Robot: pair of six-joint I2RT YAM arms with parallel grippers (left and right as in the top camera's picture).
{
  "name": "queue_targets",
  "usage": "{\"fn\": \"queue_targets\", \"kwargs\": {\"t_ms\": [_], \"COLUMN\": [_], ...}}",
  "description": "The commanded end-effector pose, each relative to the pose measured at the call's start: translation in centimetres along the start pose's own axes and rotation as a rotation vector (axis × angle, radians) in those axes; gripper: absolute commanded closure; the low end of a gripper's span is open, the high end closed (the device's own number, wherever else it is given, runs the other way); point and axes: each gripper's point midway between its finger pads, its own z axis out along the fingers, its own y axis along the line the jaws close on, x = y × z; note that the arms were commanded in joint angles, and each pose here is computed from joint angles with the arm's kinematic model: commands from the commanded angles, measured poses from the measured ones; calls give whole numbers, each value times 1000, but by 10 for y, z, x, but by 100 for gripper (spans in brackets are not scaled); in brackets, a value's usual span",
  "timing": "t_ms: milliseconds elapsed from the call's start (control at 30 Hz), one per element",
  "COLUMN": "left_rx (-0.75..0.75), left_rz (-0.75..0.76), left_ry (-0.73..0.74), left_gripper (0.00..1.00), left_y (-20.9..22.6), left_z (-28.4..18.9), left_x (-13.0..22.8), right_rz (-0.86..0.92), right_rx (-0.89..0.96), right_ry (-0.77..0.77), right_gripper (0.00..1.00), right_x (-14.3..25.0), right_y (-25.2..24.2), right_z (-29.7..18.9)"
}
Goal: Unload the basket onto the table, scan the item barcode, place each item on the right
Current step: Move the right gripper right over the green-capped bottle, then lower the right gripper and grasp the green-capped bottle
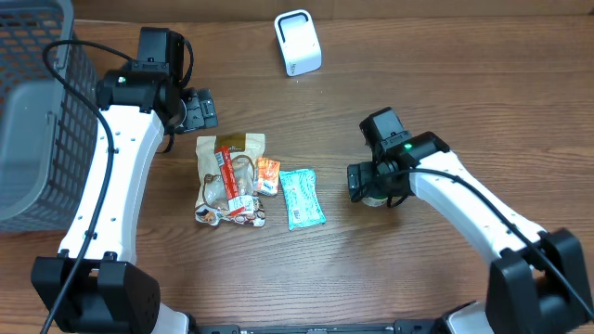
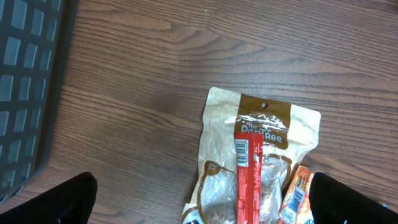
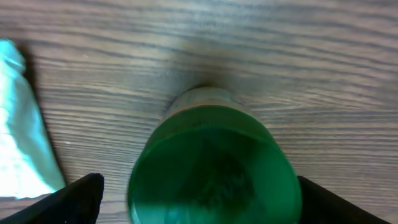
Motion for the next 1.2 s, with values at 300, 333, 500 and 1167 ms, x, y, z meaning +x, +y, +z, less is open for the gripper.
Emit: {"fn": "queue_targets", "kwargs": {"t_ms": [300, 333, 500, 1167], "left_rx": [-1, 0, 0, 0], "left_rz": [-9, -9, -9, -9], "left_ry": [-31, -30, -30, -30], "left_gripper": [0, 0, 0, 0], "left_y": [-1, -1, -1, -1], "left_z": [-9, -9, -9, -9], "left_x": [-5, -5, -5, -5], "right_rz": [-38, -38, -38, -35], "right_rx": [62, 65, 65, 48], "right_ry": [26, 29, 31, -10], "right_gripper": [8, 12, 26, 0], "right_x": [0, 0, 1, -9], "right_y": [-7, -7, -7, -3], "right_z": [22, 22, 22, 22]}}
